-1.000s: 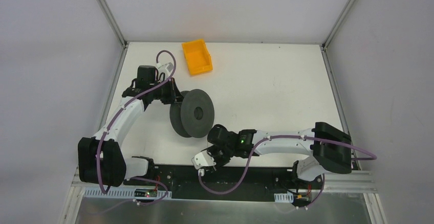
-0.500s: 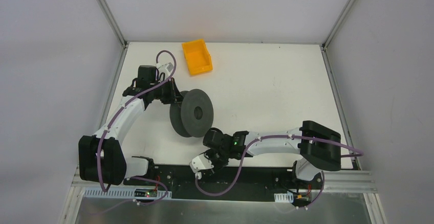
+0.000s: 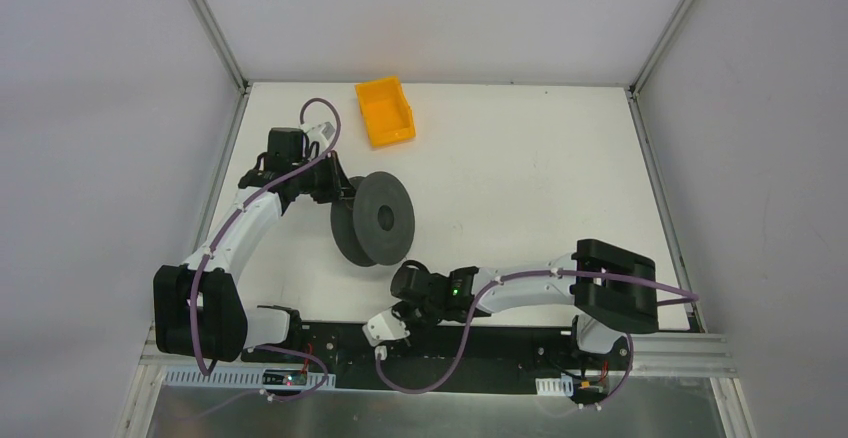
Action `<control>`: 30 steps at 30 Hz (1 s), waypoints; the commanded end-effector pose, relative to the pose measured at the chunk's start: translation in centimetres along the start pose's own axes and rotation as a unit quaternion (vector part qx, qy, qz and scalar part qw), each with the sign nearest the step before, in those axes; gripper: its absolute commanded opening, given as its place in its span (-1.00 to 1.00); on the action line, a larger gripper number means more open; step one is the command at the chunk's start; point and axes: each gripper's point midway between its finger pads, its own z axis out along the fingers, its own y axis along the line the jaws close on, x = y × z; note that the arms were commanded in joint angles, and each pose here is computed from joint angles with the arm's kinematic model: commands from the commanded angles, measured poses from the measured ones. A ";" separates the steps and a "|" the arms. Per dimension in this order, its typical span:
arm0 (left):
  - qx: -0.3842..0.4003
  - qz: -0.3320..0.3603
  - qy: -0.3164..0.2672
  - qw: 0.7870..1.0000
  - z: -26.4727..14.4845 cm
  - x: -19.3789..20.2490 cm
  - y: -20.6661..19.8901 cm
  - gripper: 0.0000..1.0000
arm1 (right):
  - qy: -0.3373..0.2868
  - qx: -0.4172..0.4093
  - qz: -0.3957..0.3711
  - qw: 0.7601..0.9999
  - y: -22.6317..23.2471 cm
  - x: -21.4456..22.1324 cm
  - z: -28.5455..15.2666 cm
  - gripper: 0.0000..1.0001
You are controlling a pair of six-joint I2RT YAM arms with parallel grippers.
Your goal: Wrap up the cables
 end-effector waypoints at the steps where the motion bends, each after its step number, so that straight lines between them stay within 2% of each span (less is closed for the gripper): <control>1: 0.001 -0.015 -0.033 0.999 -0.7 -2.3 -0.8 -1.00 | -0.007 0.066 0.026 0.997 -2.3 0.1 -0.4 -1.00; 8: -0.012 -0.034 -0.037 0.999 -0.7 -2.3 -0.4 -1.00 | -0.049 0.146 0.086 0.984 -4.8 -1.3 -1.3 -1.00; 13: -0.032 -0.041 -0.046 0.998 -0.8 -2.2 0.3 -1.00 | -0.060 0.217 0.151 0.963 -7.4 -1.8 -2.5 -1.00; 23: -0.059 -0.052 -0.054 0.995 -0.9 -1.9 1.3 -1.00 | -0.095 0.264 0.185 0.942 -8.8 -2.5 -3.7 -1.00; 30: -0.077 -0.093 -0.071 0.990 -1.1 -2.0 1.8 -1.00 | -0.162 0.343 0.238 0.894 -11.9 -3.7 -5.7 -1.00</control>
